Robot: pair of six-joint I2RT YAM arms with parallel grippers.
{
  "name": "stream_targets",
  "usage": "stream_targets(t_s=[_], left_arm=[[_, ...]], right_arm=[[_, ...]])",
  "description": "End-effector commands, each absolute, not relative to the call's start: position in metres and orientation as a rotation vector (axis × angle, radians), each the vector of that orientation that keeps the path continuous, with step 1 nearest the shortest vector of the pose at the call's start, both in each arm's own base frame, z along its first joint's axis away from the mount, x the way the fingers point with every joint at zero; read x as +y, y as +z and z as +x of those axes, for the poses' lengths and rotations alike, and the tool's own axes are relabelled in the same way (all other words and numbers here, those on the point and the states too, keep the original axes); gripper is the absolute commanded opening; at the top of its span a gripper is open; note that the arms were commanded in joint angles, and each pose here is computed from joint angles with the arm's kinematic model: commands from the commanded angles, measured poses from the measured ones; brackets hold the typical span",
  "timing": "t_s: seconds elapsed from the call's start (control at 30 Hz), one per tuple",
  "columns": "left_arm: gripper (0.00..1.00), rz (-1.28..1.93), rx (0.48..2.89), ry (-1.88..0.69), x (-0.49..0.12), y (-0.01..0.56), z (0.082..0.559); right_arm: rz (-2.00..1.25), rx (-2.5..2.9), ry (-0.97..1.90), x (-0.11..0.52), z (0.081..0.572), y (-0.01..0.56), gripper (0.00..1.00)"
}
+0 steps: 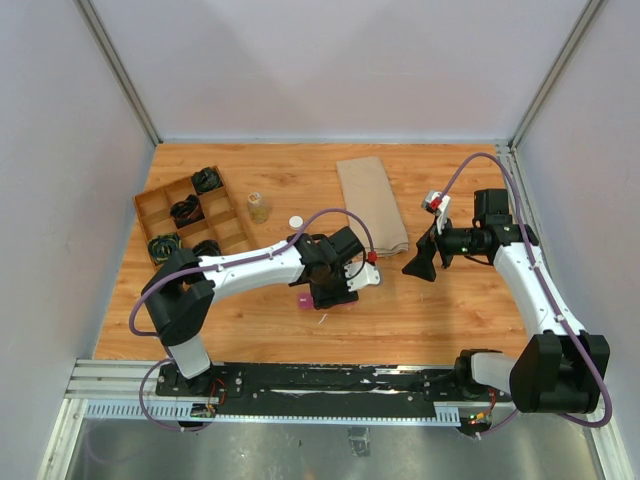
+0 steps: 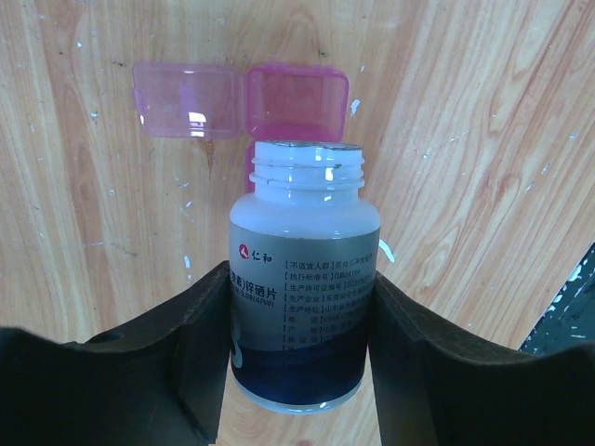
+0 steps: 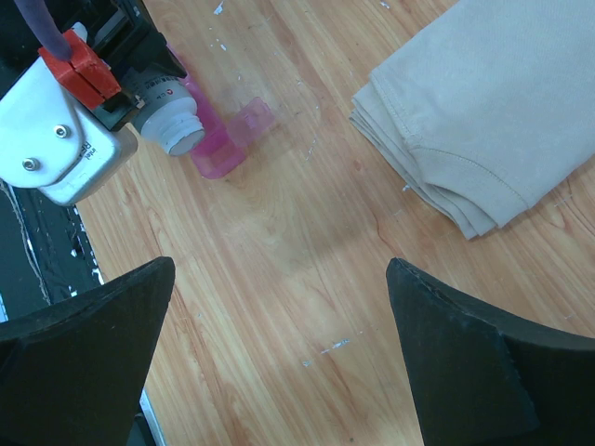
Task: Sort the pills into containers
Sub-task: Pour the pill into the pill container.
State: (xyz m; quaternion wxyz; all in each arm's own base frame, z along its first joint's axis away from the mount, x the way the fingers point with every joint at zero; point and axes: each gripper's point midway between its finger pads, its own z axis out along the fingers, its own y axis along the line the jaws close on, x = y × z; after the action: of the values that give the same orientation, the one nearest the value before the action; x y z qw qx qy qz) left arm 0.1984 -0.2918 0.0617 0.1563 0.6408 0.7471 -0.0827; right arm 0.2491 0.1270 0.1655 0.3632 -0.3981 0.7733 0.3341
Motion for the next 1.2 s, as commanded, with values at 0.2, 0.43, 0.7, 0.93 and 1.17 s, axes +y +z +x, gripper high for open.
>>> stream_targets(t_s=[0.2,0.43,0.7,0.93,1.17], left_arm=[[0.0,1.851,2.113,-0.203,-0.294,0.065,0.199],[0.0,1.87,2.099,-0.185,-0.293,0.062,0.198],[0.0,1.877,2.082,-0.204,-0.296,0.066,0.199],[0.0,1.88,2.084,-0.168,-0.295,0.065,0.202],[0.0,1.896,2.083,-0.208,-0.303,0.071,0.198]], right_arm=[[-1.021,1.969,0.873,0.125,0.25,0.174,0.99],[-1.019,1.97,0.874,0.125,0.251,0.174,0.99],[-1.018,1.974,0.876,0.125,0.25,0.174,0.98],[-1.015,1.972,0.875,0.124,0.25,0.175,0.99],[-1.014,1.976,0.873,0.123,0.251,0.173,0.98]])
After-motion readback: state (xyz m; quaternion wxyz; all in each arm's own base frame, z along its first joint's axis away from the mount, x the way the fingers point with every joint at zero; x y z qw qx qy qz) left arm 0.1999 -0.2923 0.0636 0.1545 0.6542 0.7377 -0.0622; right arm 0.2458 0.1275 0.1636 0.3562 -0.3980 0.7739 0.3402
